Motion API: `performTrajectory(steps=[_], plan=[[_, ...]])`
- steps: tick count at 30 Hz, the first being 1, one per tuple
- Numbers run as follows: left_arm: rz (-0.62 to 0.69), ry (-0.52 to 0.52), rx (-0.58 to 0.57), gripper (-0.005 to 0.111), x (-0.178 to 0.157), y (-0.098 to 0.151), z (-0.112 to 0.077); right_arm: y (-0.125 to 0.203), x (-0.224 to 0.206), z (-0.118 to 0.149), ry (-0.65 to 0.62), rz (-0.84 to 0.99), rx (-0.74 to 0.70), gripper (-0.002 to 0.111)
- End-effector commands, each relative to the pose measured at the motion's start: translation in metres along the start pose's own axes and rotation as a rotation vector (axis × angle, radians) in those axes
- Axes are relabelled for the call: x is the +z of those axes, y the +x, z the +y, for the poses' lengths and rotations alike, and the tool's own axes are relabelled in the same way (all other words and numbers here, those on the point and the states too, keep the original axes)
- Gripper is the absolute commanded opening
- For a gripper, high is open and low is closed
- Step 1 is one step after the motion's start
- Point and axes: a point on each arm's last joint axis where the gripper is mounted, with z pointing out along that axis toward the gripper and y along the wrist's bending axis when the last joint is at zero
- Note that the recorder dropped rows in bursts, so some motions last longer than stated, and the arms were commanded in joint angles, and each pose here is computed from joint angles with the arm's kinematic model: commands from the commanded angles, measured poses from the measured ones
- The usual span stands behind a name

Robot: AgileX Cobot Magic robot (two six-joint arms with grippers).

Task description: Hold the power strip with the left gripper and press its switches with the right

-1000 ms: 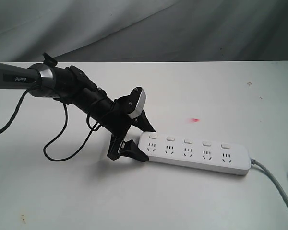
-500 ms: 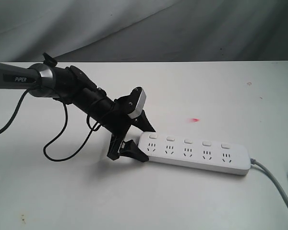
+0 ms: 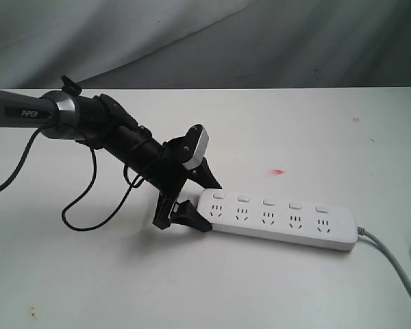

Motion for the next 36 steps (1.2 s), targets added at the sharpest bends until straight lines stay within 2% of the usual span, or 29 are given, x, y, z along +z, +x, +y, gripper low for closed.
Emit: performTrajectory(steps=[1,9,15,17,20,21,24,28,33,36], plan=[[-0.008,-0.002,0.008,0.032,0.001,-0.003,0.0,-0.007,0.0,-0.001,0.017,-0.082,-0.032,0.0],[-0.008,-0.002,0.008,0.032,0.001,-0.003,0.0,-0.046,-0.013,-0.001,0.023,-0.538,-0.035,0.0],[-0.008,-0.002,0.008,0.032,0.001,-0.003,0.0,-0.059,-0.023,-0.001,0.024,-0.722,-0.017,0.0],[-0.008,-0.002,0.008,0.032,0.001,-0.003,0.0,-0.066,-0.03,-0.004,0.015,-0.83,0.08,0.0],[-0.008,-0.002,0.008,0.032,0.001,-0.003,0.0,-0.073,-0.039,-0.011,-0.028,-0.964,0.324,0.0],[-0.008,-0.002,0.008,0.032,0.001,-0.003,0.0,-0.072,-0.038,-0.013,-0.042,-0.958,0.413,0.0],[-0.008,-0.002,0.008,0.032,0.001,-0.003,0.0,-0.067,-0.032,-0.013,-0.045,-0.875,0.452,0.0],[-0.008,-0.002,0.008,0.032,0.001,-0.003,0.0,-0.069,-0.027,-0.012,-0.078,-0.704,0.587,0.0],[-0.008,-0.002,0.008,0.032,0.001,-0.003,0.0,-0.116,-0.035,-0.014,-0.096,-0.675,0.589,0.0],[-0.008,-0.002,0.008,0.032,0.001,-0.003,0.0,-0.151,-0.032,-0.014,-0.106,-0.577,0.563,0.0]])
